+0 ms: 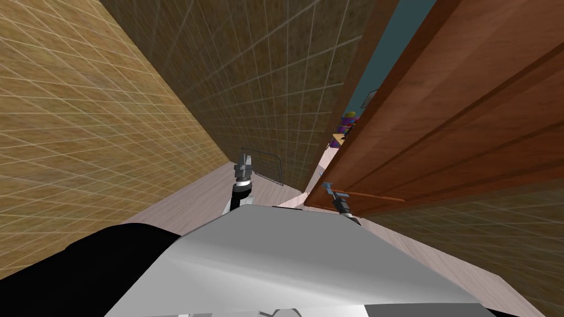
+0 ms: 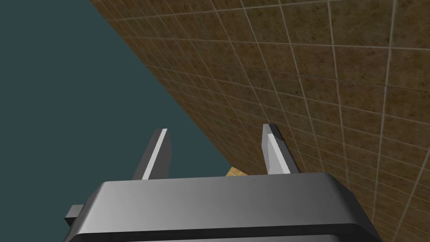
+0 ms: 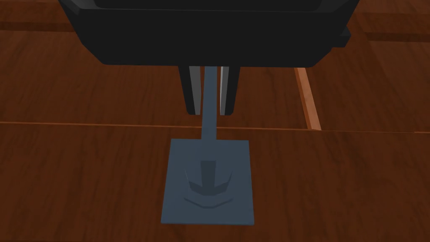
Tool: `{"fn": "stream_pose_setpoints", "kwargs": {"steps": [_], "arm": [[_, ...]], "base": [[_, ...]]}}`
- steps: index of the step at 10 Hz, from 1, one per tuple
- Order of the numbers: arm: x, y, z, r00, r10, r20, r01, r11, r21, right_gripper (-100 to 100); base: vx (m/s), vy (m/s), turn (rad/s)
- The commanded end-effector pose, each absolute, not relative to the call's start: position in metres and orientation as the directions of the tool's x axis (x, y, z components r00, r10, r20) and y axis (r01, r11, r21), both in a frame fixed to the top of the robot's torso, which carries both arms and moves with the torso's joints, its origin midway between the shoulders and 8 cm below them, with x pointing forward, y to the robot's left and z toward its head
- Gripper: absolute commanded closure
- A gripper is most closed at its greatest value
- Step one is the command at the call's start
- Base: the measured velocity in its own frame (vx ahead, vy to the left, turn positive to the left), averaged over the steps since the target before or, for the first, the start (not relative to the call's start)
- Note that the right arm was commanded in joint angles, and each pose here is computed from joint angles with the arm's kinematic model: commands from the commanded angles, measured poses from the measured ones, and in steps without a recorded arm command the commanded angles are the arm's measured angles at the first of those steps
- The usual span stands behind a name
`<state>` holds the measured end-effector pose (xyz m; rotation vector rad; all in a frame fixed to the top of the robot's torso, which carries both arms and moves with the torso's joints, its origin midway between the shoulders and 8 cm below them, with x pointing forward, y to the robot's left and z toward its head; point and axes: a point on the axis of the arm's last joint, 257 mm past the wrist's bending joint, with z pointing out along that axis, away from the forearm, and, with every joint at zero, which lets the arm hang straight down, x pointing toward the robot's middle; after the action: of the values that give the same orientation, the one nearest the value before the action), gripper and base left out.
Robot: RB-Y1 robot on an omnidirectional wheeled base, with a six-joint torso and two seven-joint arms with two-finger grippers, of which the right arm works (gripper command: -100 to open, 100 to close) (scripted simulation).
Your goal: Pull the door open
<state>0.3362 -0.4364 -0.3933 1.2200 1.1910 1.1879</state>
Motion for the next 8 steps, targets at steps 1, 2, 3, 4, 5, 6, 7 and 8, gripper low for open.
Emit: {"fn": "stream_pose_setpoints", "kwargs": {"steps": [1,2,3,4,5,6,7,8], "arm": [[0.323,-0.437,-0.394,0.009,1.0,-0.002,0.001,0.002,1.0,100],[0.319,-0.437,-0.394,0.005,1.0,-0.002,0.001,0.002,1.0,100],[0.312,-0.438,-0.393,-0.005,1.0,-0.001,0.0,0.001,1.0,100],[0.307,-0.438,-0.393,-0.013,1.0,-0.001,0.0,0.001,1.0,100],[0.3,-0.439,-0.393,-0.022,1.0,0.0,0.0,0.0,1.0,100],[0.305,-0.44,-0.393,-0.014,1.0,-0.002,0.002,0.002,1.0,100],[0.298,-0.439,-0.394,-0.022,1.0,-0.001,0.004,0.001,1.0,100],[0.296,-0.439,-0.394,-0.026,1.0,-0.001,0.003,0.001,1.0,100]], "base": [[-0.214,-0.096,0.18],[-0.174,-0.049,0.122],[-0.151,-0.038,0.124],[-0.174,-0.042,0.149],[-0.214,-0.047,0.155],[-0.098,-0.023,0.029],[-0.144,-0.041,0.179],[-0.22,-0.081,0.218]]}}
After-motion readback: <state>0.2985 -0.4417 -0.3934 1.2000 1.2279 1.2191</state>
